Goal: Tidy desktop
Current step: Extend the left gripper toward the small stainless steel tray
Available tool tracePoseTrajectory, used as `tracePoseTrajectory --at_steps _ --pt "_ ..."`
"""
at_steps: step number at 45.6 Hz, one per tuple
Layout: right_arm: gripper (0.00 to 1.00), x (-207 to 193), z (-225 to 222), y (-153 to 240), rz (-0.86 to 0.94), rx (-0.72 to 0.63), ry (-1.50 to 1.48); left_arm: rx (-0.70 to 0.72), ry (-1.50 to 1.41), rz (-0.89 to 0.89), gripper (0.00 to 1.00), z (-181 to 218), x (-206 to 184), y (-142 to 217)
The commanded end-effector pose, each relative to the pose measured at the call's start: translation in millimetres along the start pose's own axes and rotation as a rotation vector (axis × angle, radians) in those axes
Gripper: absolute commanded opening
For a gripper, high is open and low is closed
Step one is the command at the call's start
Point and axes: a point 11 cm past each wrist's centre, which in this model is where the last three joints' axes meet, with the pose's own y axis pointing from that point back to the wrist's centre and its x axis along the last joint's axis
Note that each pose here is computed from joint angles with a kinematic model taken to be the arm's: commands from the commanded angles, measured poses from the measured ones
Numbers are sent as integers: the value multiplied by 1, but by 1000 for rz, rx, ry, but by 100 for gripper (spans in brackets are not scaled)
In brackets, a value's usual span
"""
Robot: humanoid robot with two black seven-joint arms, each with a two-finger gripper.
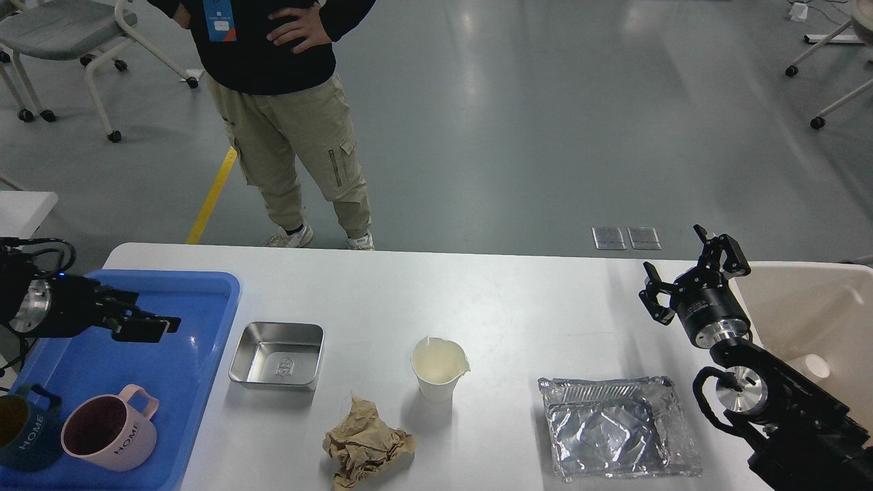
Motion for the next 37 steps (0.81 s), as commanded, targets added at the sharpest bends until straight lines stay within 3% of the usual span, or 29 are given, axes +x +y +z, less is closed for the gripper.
tracePoseTrajectory --at_steps 1,19,37 --pt "100 0 2 0 0 -2 -4 -30 43 6 96 10 7 -18" --pt "100 2 3 2 5 -4 -4 -130 209 1 96 41 0 -64" --pt "100 3 1 3 6 -3 -2 -21 380 -32 96 11 -53 -66"
